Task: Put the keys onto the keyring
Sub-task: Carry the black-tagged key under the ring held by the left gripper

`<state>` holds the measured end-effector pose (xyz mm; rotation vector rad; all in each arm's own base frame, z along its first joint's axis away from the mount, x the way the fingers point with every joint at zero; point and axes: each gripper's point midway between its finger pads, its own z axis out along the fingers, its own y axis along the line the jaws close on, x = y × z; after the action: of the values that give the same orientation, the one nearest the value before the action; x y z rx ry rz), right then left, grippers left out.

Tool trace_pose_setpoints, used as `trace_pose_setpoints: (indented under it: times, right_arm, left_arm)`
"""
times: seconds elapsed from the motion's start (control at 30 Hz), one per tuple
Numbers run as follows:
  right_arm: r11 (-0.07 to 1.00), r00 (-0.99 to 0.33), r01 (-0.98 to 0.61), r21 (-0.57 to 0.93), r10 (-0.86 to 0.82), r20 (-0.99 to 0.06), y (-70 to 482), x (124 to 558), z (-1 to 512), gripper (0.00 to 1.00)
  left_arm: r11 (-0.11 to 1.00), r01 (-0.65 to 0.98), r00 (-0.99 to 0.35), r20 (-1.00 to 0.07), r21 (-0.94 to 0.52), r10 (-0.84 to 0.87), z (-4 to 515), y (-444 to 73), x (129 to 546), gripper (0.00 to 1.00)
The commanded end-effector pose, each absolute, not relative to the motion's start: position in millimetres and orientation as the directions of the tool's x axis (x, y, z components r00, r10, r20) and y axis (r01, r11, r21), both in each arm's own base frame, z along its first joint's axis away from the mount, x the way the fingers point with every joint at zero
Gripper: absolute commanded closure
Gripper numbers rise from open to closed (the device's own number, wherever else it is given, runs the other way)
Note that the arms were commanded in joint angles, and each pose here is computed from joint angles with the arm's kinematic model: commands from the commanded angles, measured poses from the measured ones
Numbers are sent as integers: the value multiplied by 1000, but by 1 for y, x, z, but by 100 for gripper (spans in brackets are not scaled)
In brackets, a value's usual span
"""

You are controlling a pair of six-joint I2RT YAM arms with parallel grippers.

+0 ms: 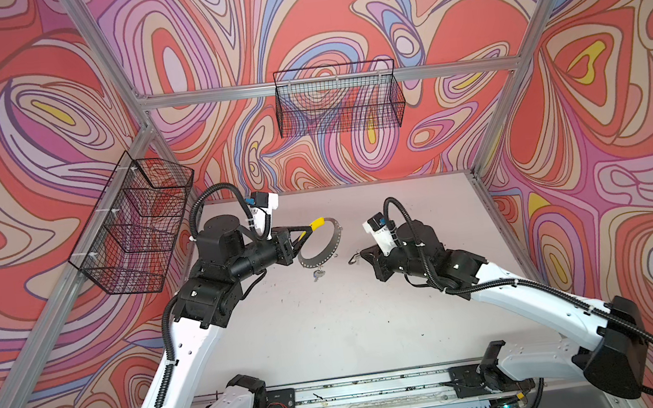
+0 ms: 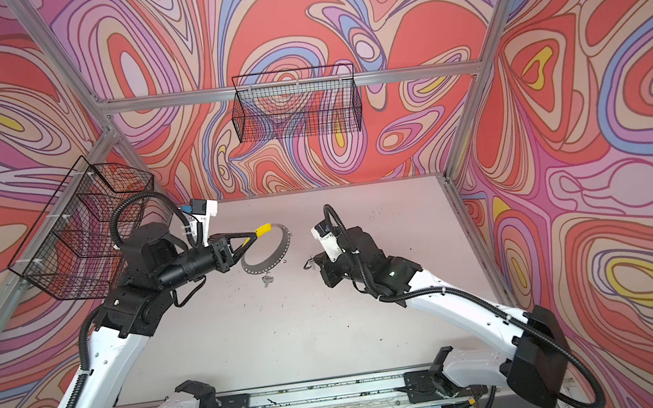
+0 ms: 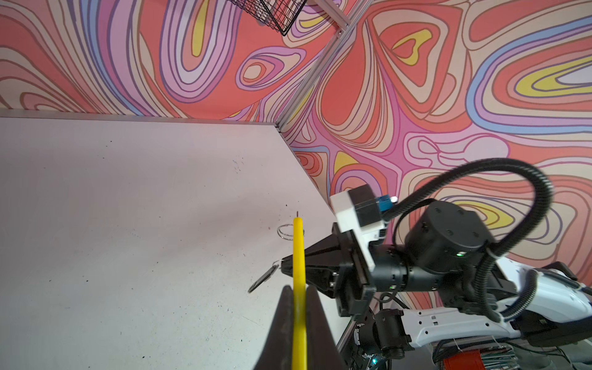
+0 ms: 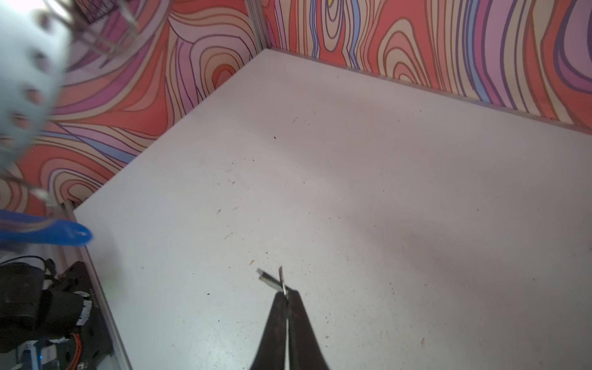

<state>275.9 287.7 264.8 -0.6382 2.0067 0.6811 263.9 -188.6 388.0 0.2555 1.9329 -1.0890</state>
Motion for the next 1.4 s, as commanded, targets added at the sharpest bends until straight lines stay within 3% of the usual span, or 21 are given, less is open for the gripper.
trace_pose_setpoints:
  times: [0.0,0.17,0.5,0.9,1.37]
  right_arm:
    - [658,-450,-712,244,-161,-878,296,255,301,100]
    - [574,-413,-778,255,-162,-896,318,238,336,100]
    - [492,-396,-838,234,-254,-883,347,219,337,100]
    - [568,-393,-798,202,-237,-888,350,240,337,100]
    - [558,-394,-802,214,-223,-892,352,239,341,100]
  left_arm:
    - [608,555,-527,-806,-567,-270,415,-181,267,100]
    - [609,551,-523,-805,-570,-280,418,-180,266,100]
    - [619,551,-508,-814,-559,-283,423,-177,264,100]
    - [603,567,-510,-814,-561,-278,424,-178,259,100]
    - [583,593,-505,-820,-556,-268,423,-180,251,100]
